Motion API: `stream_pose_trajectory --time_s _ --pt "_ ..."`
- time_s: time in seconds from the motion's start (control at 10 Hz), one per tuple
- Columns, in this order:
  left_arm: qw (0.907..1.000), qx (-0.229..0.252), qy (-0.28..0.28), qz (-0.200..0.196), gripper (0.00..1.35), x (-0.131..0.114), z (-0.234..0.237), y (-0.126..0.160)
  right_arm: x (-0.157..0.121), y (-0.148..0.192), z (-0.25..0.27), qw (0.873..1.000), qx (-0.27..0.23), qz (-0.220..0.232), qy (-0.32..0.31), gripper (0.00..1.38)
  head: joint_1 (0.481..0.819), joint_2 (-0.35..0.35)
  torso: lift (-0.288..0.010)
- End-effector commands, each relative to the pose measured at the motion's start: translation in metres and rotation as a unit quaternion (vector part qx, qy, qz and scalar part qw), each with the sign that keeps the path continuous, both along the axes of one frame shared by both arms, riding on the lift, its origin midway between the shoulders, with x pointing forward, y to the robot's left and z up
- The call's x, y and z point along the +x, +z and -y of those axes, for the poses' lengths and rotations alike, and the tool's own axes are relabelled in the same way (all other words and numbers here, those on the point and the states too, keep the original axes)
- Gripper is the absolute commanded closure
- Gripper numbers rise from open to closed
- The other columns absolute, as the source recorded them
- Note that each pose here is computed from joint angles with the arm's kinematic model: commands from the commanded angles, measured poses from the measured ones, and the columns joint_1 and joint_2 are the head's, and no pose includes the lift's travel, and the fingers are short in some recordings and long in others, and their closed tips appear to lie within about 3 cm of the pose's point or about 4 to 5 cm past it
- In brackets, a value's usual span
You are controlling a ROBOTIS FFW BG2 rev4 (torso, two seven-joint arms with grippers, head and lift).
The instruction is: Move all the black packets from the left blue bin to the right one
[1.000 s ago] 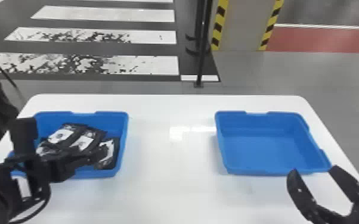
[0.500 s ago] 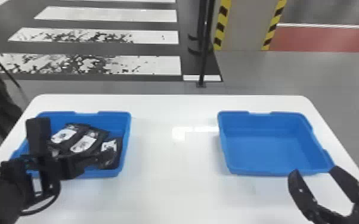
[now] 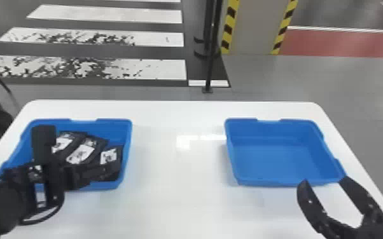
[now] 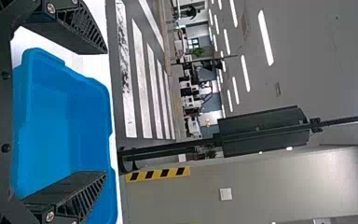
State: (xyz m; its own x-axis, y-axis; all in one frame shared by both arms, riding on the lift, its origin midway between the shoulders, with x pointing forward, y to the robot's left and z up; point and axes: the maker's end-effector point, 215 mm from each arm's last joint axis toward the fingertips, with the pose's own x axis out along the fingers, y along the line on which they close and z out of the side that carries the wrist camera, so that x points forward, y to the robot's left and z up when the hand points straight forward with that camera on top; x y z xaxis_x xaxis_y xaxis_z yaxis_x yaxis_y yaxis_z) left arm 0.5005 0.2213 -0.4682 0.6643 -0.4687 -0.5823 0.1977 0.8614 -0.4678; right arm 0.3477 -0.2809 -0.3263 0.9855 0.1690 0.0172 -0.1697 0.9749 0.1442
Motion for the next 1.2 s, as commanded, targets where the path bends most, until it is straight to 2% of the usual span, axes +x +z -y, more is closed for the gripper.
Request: stream_pose_trajectory --time_s 0.0,0.1,0.2,0.3,0.5,0.6,0.9,1.1 --pt "0.9999 -0.009 0.001 0.005 0.72 0.002 0.002 -0.002 0.000 0.000 -0.001 1.000 -0.001 -0.001 0.000 0.09 0.695 -0.078 -0.140" --pt "0.9999 -0.006 -0.005 0.008 0.81 0.003 0.004 -0.001 0.001 0.001 -0.001 1.000 -0.004 0.001 0.001 0.09 0.695 -0.080 -0.140" --pt "0.9995 0.003 -0.013 0.028 0.82 0.009 0.006 0.005 0.001 0.002 -0.002 1.000 -0.006 0.002 0.002 0.09 0.695 -0.082 -0.140" --pt "0.9990 0.023 -0.018 0.034 1.24 0.012 0.002 0.005 0.000 0.002 -0.002 1.000 -0.004 0.001 0.002 0.10 0.695 -0.084 -0.140" --pt "0.9978 0.026 -0.019 0.057 1.21 0.014 0.001 0.013 0.000 0.002 -0.001 1.000 -0.003 0.002 0.003 0.10 0.695 -0.080 -0.140" --pt "0.9968 0.039 -0.025 0.066 1.21 0.006 0.001 0.024 0.000 0.004 -0.003 1.000 0.001 0.004 0.005 0.10 0.695 -0.078 -0.140" --pt "0.9909 0.062 -0.041 0.112 1.21 -0.042 0.008 0.080 0.006 0.012 -0.010 1.000 0.014 0.016 0.022 0.09 0.695 -0.076 -0.140" --pt "0.9845 0.066 -0.062 0.150 1.21 -0.065 0.029 0.117 0.023 0.017 -0.038 0.997 0.041 0.016 0.071 0.09 0.695 -0.075 -0.140"
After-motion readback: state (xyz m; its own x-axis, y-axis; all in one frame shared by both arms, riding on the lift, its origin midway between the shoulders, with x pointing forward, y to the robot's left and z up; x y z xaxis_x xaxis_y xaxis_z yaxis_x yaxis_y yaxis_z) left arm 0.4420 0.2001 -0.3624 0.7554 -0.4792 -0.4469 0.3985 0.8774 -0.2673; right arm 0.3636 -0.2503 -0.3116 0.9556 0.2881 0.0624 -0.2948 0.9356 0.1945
